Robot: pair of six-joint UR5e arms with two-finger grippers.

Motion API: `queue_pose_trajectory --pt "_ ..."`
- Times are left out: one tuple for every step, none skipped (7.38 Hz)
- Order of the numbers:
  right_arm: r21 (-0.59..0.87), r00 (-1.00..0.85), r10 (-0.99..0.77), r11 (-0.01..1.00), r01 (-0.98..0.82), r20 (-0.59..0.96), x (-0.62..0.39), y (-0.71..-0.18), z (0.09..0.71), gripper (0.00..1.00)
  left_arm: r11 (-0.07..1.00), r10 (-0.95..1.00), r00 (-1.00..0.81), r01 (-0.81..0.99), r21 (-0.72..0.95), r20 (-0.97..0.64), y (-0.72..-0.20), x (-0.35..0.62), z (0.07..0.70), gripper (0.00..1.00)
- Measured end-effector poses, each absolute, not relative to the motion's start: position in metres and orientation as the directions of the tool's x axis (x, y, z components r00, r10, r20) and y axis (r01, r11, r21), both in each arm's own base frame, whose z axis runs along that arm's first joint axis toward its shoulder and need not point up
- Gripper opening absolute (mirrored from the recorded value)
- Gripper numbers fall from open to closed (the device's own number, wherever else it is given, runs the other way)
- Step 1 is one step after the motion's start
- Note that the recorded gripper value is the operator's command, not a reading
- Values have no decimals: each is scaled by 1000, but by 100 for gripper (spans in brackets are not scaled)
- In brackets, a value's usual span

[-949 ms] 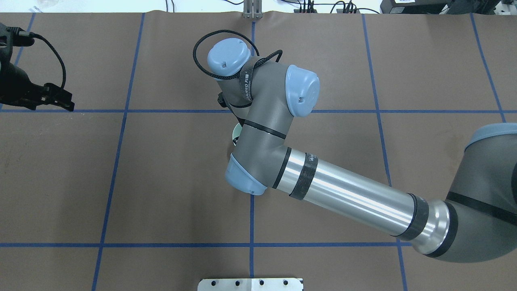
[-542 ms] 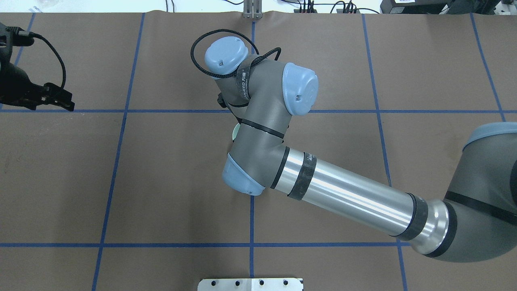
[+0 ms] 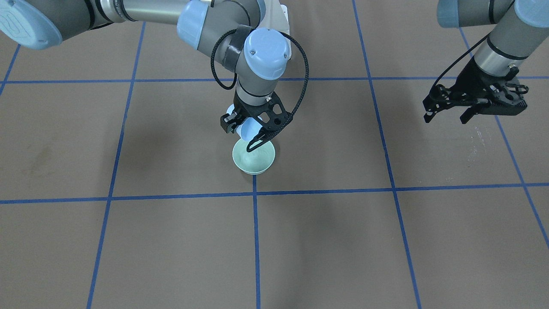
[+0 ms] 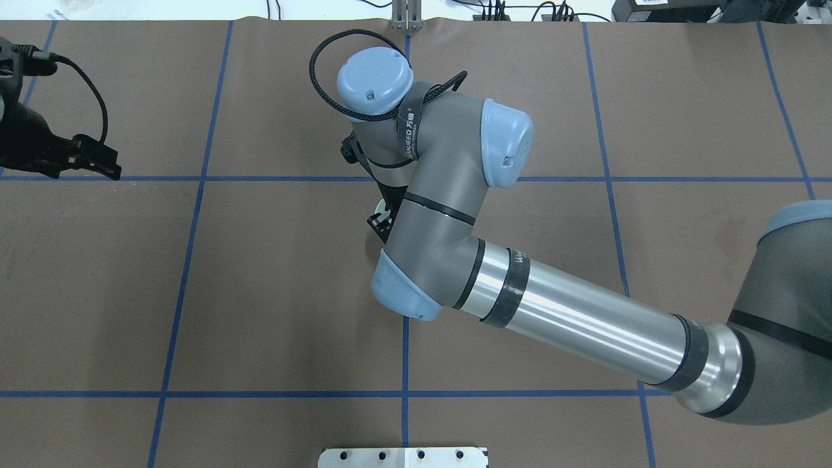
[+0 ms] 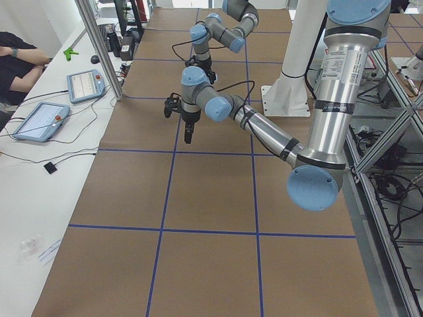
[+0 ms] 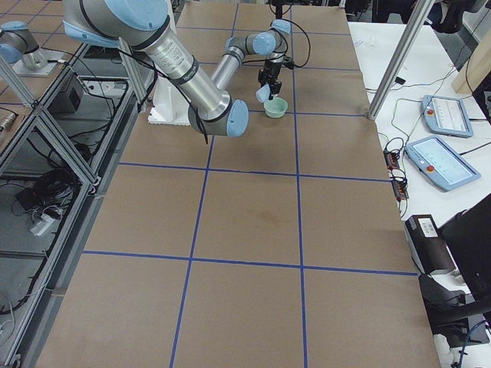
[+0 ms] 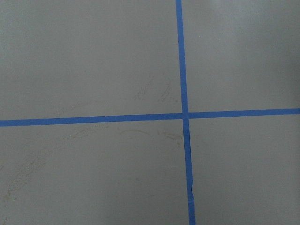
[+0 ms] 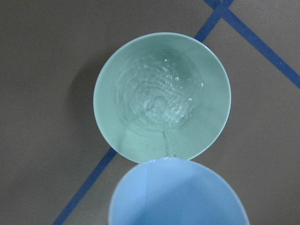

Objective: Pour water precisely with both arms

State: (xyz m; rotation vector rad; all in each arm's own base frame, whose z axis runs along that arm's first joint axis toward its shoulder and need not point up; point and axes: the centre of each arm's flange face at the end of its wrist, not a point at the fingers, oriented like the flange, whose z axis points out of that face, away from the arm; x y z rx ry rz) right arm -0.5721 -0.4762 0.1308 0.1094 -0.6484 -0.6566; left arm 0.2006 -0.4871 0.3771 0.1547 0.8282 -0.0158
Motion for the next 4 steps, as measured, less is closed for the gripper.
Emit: queue_pose_trajectory --pt "340 592 -586 808 481 553 -561 -474 136 0 989 45 677 75 130 -735 -487 201 377 100" --pt "403 571 -574 819 409 587 -542 -470 143 0 989 43 676 77 129 -736 -487 201 377 100" --pt "465 550 -562 825 320 618 -514 -467 149 0 989 43 675 78 129 -737 -487 201 375 100" --pt "522 544 -549 824 222 635 -475 -461 154 0 988 44 674 78 130 -738 -487 202 374 100"
